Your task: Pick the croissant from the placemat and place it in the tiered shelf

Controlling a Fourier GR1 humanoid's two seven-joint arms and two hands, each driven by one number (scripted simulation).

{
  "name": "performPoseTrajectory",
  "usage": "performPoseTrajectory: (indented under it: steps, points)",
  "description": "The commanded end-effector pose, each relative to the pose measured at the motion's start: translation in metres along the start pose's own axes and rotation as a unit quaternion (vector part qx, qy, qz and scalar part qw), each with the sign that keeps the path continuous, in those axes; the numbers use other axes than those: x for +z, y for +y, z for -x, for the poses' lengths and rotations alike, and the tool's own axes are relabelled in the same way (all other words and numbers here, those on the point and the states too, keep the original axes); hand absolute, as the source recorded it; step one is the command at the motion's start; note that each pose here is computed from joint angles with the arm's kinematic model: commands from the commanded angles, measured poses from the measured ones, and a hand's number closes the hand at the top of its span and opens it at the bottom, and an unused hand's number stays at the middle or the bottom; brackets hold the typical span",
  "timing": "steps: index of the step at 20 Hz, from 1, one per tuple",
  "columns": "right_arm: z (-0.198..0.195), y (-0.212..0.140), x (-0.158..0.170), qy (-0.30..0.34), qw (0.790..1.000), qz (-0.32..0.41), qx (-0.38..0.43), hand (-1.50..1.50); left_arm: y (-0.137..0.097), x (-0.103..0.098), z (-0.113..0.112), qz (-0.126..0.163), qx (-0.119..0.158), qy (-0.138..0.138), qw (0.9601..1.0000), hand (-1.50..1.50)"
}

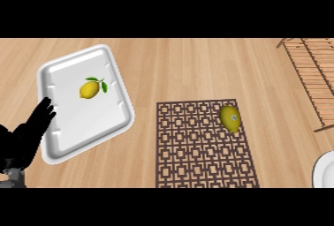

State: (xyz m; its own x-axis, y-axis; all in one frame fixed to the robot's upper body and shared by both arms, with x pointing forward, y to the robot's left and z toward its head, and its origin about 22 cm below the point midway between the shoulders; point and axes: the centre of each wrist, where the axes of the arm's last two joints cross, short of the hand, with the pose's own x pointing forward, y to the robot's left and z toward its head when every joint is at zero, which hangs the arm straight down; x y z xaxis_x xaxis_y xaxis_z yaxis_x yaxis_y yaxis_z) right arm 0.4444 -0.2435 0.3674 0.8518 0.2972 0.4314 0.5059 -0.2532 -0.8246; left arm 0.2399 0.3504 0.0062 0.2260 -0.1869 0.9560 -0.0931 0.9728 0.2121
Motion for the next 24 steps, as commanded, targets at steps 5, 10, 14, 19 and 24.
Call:
performPoseTrajectory:
  steps: [5,10,14,19,24]
  points:
    - [0.020,0.040,-0.031,0.088,0.995,0.000,0.043,1.50,0.012,0.004,0.008,-0.002,-0.001,0.004,1.0000,0.00]
    - [0.037,0.030,-0.073,0.095,0.995,0.000,0.037,1.50,-0.007,0.004,0.004,-0.003,0.004,-0.004,1.0000,0.00]
    - [0.055,0.062,-0.072,0.111,0.994,0.000,0.000,1.50,0.000,0.009,0.014,-0.003,0.004,0.000,1.0000,0.00]
    - [0.076,0.075,-0.089,0.167,0.986,0.013,-0.013,1.50,-0.003,0.014,0.015,-0.003,0.001,0.004,1.0000,0.00]
    - [0.084,0.087,-0.094,0.155,0.987,-0.014,0.038,-1.50,0.000,0.015,0.017,-0.003,-0.003,0.001,1.0000,0.00]
